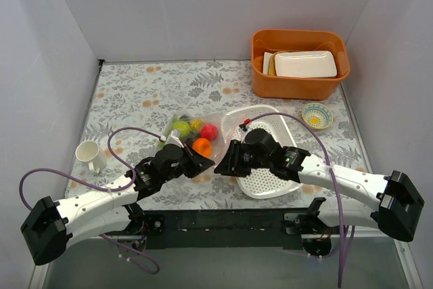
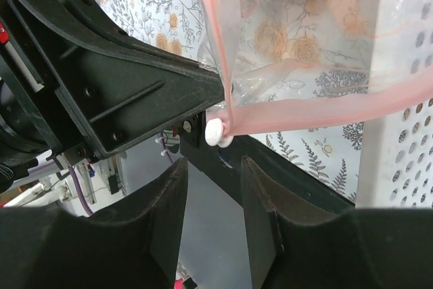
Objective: Place the food in the zip-top bag and seal the zipper
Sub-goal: Zip the zipper food storage bag at the center of the board.
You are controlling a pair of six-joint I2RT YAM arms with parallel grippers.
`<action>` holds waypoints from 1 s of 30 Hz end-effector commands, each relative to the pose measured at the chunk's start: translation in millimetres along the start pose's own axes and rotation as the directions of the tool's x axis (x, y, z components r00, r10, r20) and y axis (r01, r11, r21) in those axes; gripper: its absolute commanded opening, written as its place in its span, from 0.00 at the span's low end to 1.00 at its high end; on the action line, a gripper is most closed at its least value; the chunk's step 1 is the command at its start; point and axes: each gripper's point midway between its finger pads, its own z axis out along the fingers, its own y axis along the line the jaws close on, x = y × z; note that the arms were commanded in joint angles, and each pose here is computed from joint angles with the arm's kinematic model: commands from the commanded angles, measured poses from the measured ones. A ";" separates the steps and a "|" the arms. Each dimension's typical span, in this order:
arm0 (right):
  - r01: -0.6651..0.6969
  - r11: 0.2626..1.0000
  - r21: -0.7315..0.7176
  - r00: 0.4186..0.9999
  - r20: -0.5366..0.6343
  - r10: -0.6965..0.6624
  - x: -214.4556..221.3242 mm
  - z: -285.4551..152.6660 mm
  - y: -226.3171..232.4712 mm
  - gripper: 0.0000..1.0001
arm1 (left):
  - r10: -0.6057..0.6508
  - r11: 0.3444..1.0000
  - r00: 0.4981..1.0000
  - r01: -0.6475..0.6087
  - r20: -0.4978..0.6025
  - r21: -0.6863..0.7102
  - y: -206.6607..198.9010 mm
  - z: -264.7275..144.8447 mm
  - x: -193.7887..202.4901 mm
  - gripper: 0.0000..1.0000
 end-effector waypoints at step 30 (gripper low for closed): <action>0.012 0.999 -0.043 0.994 0.112 -0.007 -25.8 6.6 20.4 0.09 | -0.210 0.977 0.977 0.211 -0.025 0.036 -17.1 -4.0 2.0 0.00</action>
